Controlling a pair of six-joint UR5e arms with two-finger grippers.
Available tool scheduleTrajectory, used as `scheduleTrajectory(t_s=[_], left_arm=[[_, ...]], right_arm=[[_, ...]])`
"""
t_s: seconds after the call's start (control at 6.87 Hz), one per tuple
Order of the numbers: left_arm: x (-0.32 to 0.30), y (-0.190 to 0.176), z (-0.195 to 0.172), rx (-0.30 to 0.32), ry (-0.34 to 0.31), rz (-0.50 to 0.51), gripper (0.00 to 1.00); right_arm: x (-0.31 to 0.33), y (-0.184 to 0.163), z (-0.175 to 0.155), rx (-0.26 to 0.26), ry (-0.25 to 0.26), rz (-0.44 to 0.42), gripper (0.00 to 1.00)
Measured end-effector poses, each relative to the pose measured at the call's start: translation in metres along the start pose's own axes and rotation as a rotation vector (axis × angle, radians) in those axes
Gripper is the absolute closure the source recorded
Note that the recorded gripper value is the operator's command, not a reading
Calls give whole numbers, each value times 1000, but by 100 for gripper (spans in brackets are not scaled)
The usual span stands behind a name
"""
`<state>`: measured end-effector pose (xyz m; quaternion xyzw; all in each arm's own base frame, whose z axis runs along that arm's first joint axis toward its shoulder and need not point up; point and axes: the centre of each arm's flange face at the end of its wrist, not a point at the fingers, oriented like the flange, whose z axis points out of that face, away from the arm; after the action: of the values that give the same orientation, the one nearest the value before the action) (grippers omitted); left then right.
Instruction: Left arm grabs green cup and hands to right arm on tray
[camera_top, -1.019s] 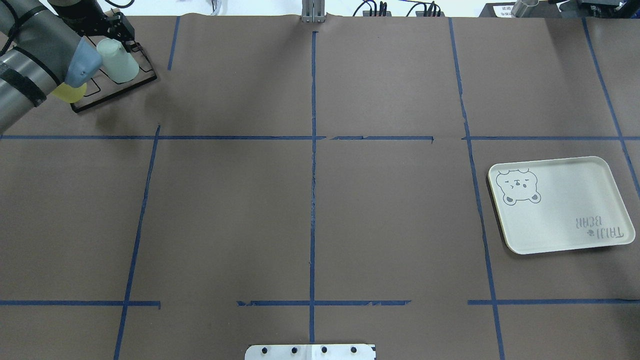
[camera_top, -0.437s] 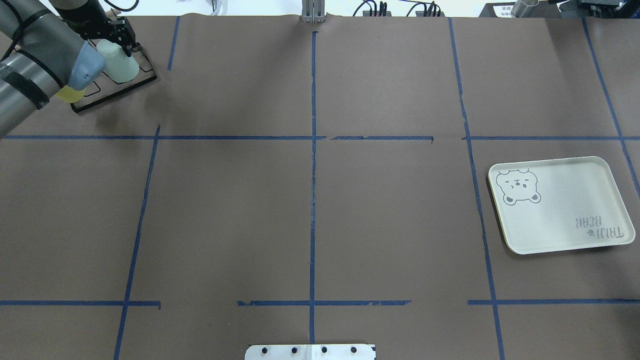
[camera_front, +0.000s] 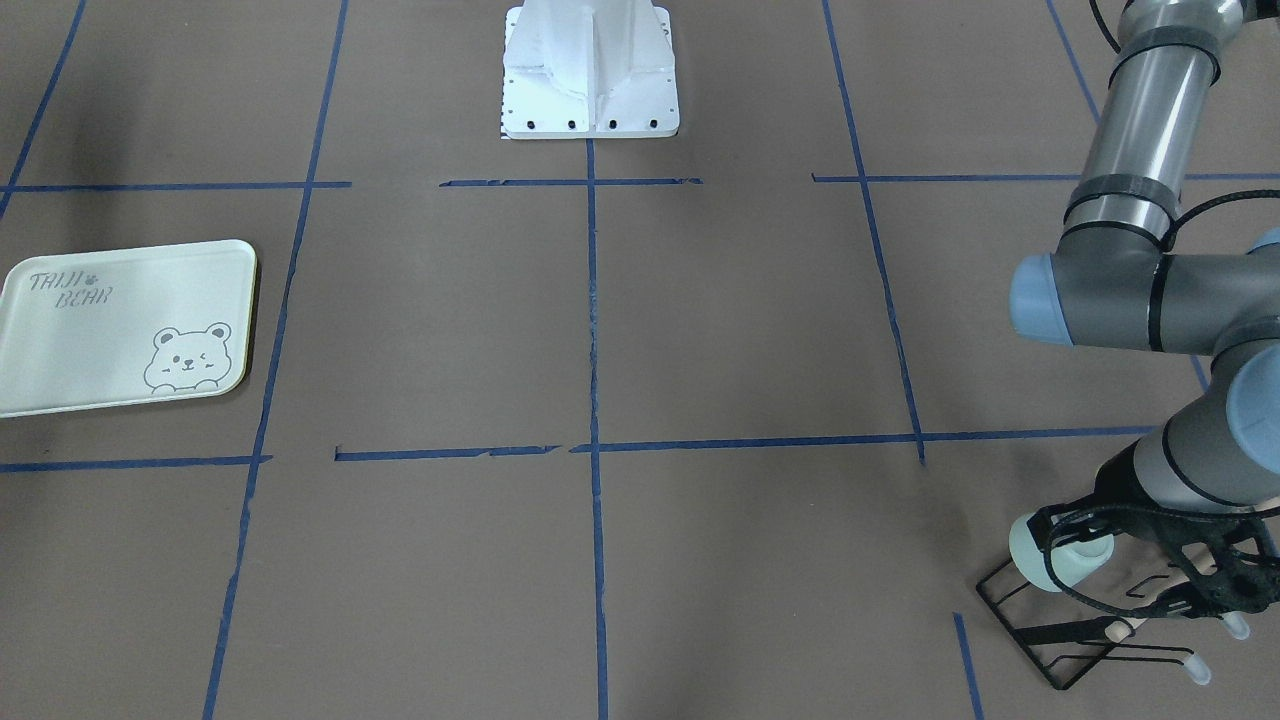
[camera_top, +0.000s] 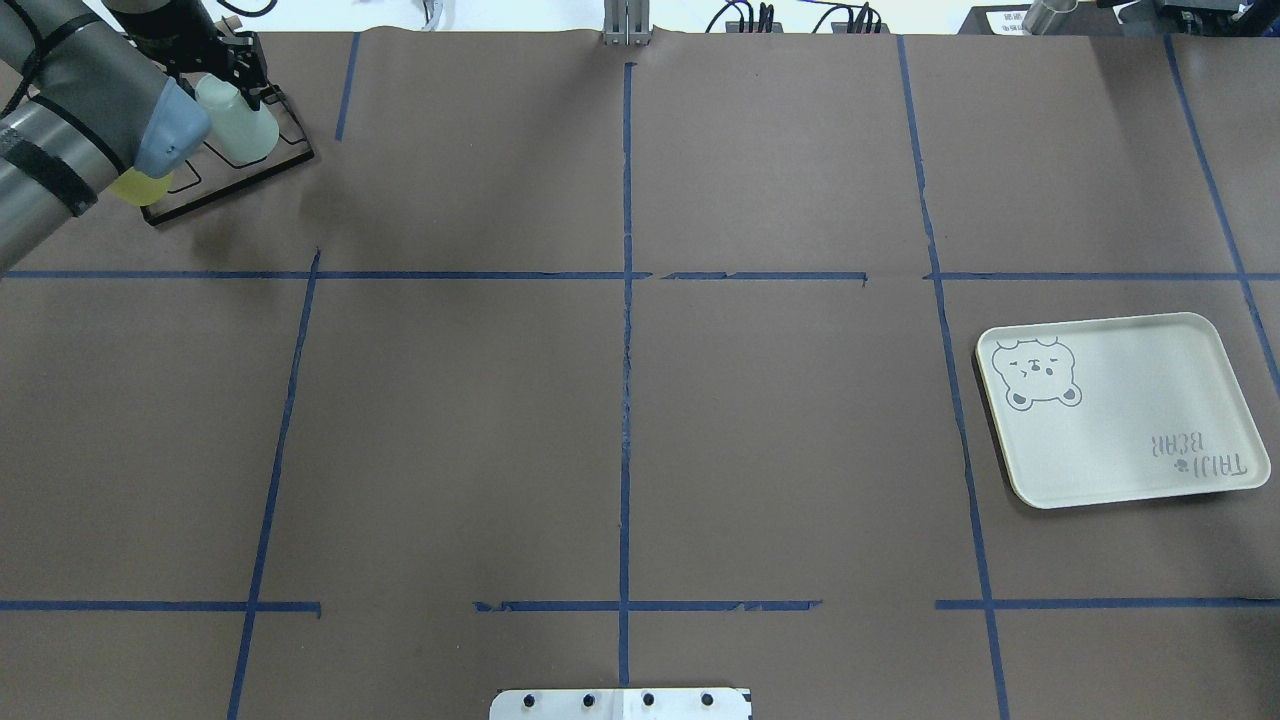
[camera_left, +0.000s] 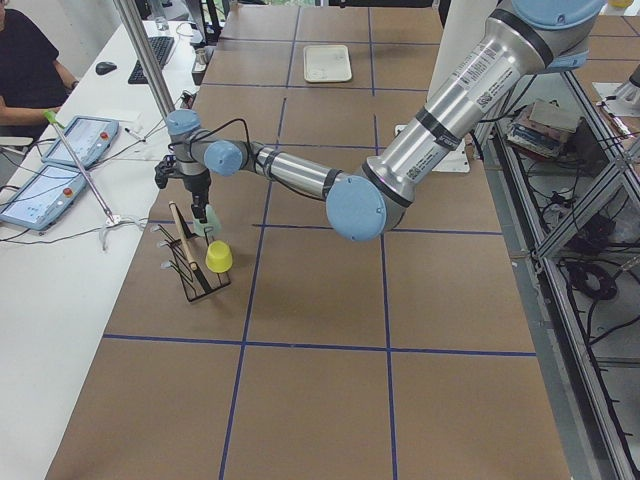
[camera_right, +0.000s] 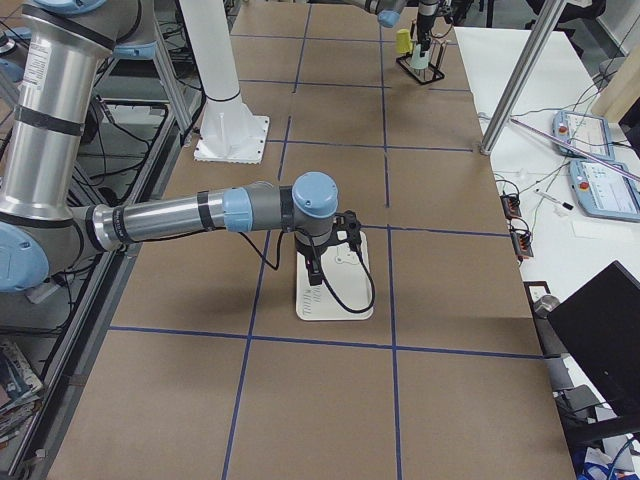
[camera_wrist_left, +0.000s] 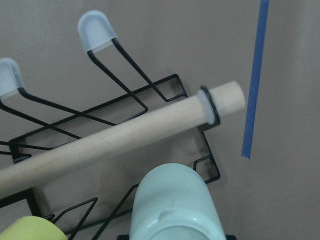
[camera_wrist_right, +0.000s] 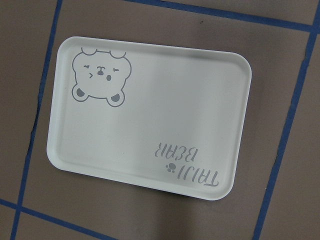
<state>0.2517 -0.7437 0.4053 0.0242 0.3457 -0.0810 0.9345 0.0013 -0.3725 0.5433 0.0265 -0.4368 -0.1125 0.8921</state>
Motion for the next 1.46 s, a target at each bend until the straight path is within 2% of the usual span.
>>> scheduleTrajectory(t_s=[0.44, 1.02, 1.16, 1.46], left_arm=[[-26, 30, -45, 64, 38, 18, 99], [-5, 78, -145, 138, 104, 32, 100], [1, 94, -156, 139, 140, 10, 100], [44, 146, -173, 76, 261, -75, 100]], right_arm=[[0, 0, 0, 1, -1, 4, 0], [-3, -4, 0, 1, -4, -1, 0], [-9, -9, 1, 6, -7, -23, 0], [-33, -26, 4, 58, -17, -69, 0]])
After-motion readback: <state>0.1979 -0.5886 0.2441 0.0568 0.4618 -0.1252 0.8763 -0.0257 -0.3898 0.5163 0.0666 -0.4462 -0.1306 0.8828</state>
